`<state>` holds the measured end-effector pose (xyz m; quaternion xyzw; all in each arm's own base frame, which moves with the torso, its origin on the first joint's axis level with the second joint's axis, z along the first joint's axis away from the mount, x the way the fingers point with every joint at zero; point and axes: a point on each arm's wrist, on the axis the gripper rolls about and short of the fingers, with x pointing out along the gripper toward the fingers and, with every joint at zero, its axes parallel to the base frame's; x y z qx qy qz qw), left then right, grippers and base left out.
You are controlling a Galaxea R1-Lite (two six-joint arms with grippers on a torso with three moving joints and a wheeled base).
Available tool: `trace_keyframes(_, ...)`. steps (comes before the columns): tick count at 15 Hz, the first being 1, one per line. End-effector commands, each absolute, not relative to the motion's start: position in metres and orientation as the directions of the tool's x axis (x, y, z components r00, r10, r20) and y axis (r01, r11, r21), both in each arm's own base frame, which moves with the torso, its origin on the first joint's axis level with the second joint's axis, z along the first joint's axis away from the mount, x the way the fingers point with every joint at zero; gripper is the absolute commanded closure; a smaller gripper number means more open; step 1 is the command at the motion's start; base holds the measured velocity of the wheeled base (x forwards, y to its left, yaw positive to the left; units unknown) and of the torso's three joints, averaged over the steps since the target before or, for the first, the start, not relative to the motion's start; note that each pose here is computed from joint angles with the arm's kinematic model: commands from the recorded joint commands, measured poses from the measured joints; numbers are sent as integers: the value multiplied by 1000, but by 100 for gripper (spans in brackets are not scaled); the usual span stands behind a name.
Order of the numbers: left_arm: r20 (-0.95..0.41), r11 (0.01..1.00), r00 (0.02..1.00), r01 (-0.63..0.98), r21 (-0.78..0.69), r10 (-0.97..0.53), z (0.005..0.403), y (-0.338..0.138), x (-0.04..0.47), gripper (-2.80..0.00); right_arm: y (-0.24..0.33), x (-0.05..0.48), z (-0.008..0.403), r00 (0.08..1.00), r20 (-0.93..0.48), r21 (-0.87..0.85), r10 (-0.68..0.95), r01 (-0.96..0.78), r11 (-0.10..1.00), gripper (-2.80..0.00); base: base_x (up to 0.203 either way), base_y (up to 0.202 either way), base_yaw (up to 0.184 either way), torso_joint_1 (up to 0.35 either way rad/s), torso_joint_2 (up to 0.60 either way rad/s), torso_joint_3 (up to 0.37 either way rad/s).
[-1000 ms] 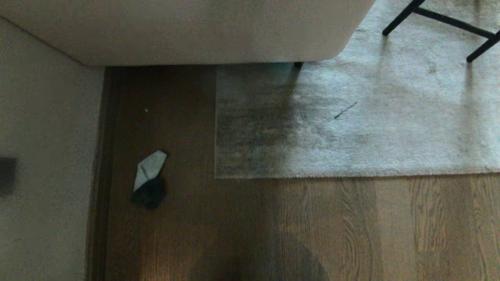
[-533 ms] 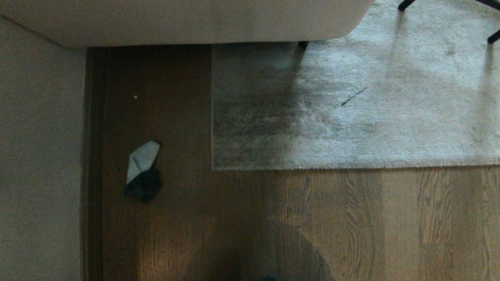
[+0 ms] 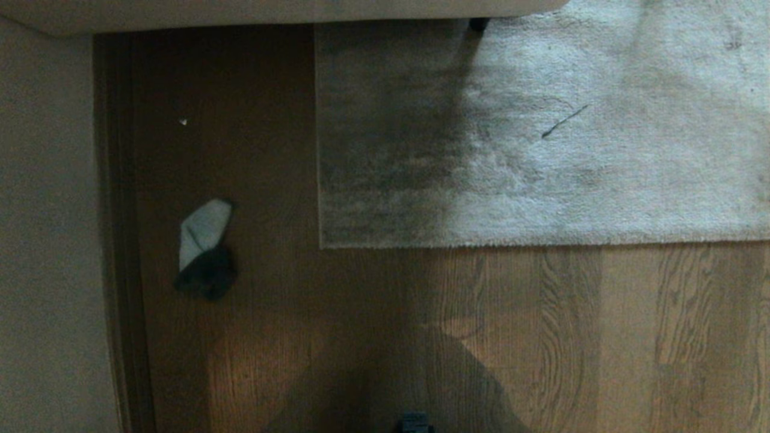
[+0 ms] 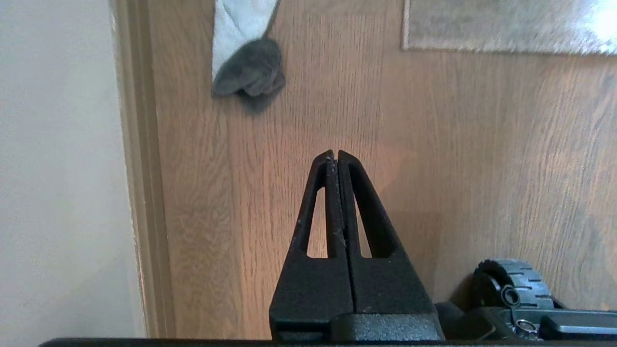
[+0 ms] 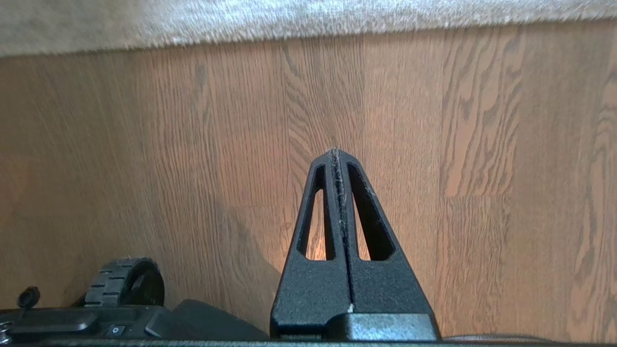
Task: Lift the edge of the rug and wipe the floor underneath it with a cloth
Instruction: Pick up the rag
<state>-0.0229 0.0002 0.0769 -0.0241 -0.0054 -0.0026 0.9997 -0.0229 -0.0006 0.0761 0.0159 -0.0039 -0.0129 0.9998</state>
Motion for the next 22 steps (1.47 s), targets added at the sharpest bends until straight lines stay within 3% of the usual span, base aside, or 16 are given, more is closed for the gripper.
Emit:
trace_keyframes(1,11,999,1000,5,-49,-5,77,0,-23,0,-1,-23,76,1000,6,32,-26,26,999,0,0,0,0,6,-2,-189)
trace_keyframes(13,11,999,1000,5,-49,-5,77,0,-23,0,-1,-23,76,1000,6,32,-26,26,999,0,0,0,0,3,3,-193)
trace_keyframes(22,11,999,1000,5,-49,-5,77,0,-23,0,-1,-23,76,1000,6,32,-26,26,999,0,0,0,0,1,0,-22)
